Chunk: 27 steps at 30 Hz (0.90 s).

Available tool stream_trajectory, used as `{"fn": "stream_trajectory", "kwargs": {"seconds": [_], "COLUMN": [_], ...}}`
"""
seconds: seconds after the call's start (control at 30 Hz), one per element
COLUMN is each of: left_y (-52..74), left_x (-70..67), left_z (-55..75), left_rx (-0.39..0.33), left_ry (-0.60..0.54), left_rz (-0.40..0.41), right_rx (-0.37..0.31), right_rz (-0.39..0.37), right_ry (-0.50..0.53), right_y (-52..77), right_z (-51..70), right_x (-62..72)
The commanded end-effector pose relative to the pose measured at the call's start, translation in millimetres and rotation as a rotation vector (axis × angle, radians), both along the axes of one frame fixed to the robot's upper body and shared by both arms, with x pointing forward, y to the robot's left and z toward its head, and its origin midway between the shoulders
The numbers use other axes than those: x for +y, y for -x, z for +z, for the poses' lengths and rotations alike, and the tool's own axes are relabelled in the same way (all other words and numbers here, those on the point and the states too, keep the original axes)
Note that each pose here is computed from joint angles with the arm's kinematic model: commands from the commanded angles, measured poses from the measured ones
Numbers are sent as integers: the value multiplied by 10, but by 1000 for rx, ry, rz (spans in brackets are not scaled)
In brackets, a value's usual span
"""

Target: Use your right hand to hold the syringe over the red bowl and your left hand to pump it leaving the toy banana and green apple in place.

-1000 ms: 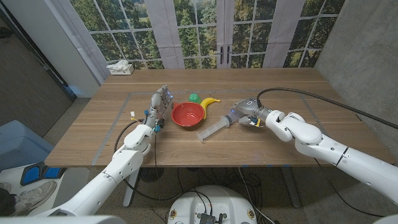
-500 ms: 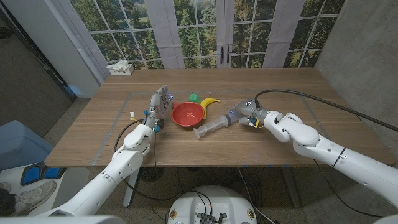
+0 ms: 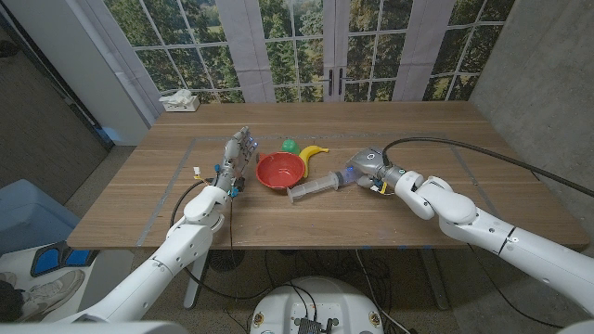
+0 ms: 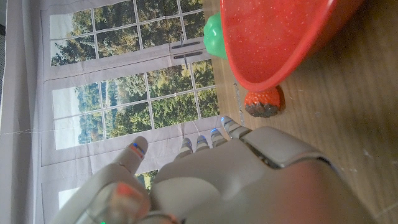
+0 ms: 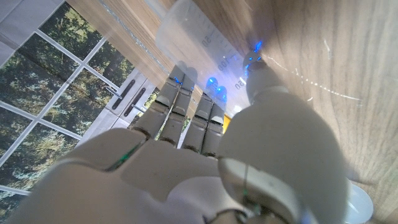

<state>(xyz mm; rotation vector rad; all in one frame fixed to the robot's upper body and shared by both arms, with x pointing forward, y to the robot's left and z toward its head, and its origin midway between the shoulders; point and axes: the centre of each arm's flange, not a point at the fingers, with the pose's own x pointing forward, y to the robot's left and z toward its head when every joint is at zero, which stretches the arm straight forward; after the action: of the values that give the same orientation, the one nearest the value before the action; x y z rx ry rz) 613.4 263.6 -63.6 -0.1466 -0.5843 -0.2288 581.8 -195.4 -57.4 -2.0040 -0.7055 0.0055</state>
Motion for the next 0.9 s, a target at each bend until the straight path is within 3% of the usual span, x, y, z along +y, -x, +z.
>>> {"fn": "stream_trajectory", "kwargs": {"seconds": [0.03, 0.23, 0.5, 0.9], "left_y": [-11, -38, -83, -131], "left_x": [-32, -43, -51, -59], "left_z": [59, 91, 151, 217], "left_rx": [-3, -4, -8, -14], "left_ry": [-17, -25, -30, -44], "left_rz": [-9, -15, -21, -16], "right_rx": [-174, -227, -302, -362], "right_rz": [92, 107, 146, 176], "right_ry": [-117, -203, -236, -325], "right_y": [46, 44, 45, 59], "right_z": [-15, 21, 51, 62], "right_x": [-149, -236, -352, -349]}}
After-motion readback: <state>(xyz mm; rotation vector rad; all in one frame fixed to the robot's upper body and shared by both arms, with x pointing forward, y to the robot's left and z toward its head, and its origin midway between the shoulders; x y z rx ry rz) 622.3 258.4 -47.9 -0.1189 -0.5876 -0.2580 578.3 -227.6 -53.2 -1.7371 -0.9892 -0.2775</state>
